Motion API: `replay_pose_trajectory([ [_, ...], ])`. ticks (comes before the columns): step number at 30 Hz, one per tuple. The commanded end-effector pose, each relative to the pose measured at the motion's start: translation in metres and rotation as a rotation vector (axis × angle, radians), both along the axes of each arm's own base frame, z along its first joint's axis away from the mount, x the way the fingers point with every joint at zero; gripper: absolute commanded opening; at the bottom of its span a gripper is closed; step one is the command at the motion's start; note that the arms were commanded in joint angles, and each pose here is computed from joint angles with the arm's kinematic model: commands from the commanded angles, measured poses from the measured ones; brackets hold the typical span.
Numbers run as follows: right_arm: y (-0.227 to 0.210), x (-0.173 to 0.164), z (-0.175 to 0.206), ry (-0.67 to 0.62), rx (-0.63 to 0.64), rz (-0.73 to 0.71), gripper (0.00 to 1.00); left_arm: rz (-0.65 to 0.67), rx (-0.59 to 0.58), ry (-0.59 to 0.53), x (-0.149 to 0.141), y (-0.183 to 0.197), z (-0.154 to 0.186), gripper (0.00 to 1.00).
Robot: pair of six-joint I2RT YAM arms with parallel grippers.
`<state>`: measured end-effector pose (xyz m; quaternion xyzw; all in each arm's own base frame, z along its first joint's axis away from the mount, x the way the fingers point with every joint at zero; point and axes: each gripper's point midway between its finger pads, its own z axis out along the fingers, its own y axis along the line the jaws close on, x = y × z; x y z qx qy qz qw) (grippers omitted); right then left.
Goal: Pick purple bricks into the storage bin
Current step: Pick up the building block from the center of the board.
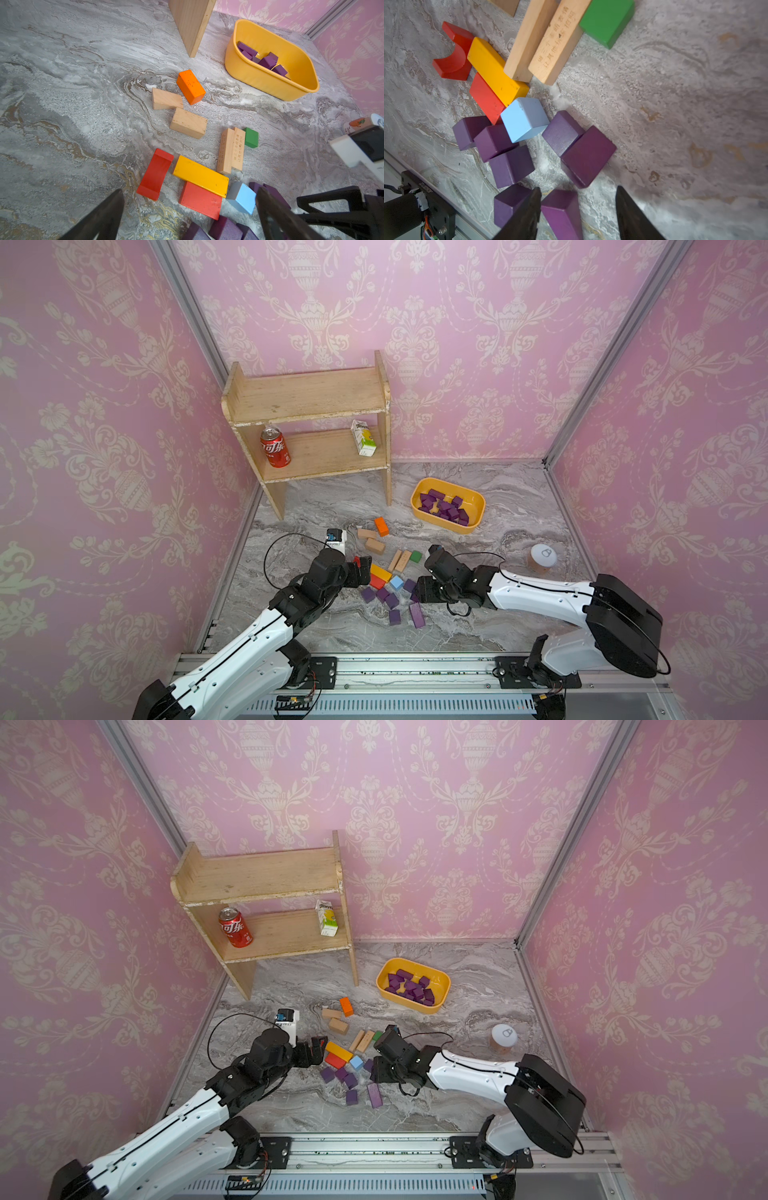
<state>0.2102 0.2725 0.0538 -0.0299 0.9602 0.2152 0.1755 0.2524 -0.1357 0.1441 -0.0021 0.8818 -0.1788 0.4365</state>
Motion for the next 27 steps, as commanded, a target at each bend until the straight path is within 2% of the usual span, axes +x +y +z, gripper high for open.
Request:
replay_pose_trajectory([
  [1,0.000,0.007,0.003,-0.007,-0.015,-0.048,0.58,0.023,0.044,0.003,-0.005,0.012,-0.009,0.99],
  [17,0.012,0.005,-0.022,0.046,-0.082,-0.023,0.57,0.033,0.050,-0.008,-0.010,0.018,-0.005,0.99],
  [27,-0.002,0.012,-0.027,0.023,-0.202,-0.024,0.54,0.038,0.060,-0.005,-0.010,0.020,0.000,0.99],
])
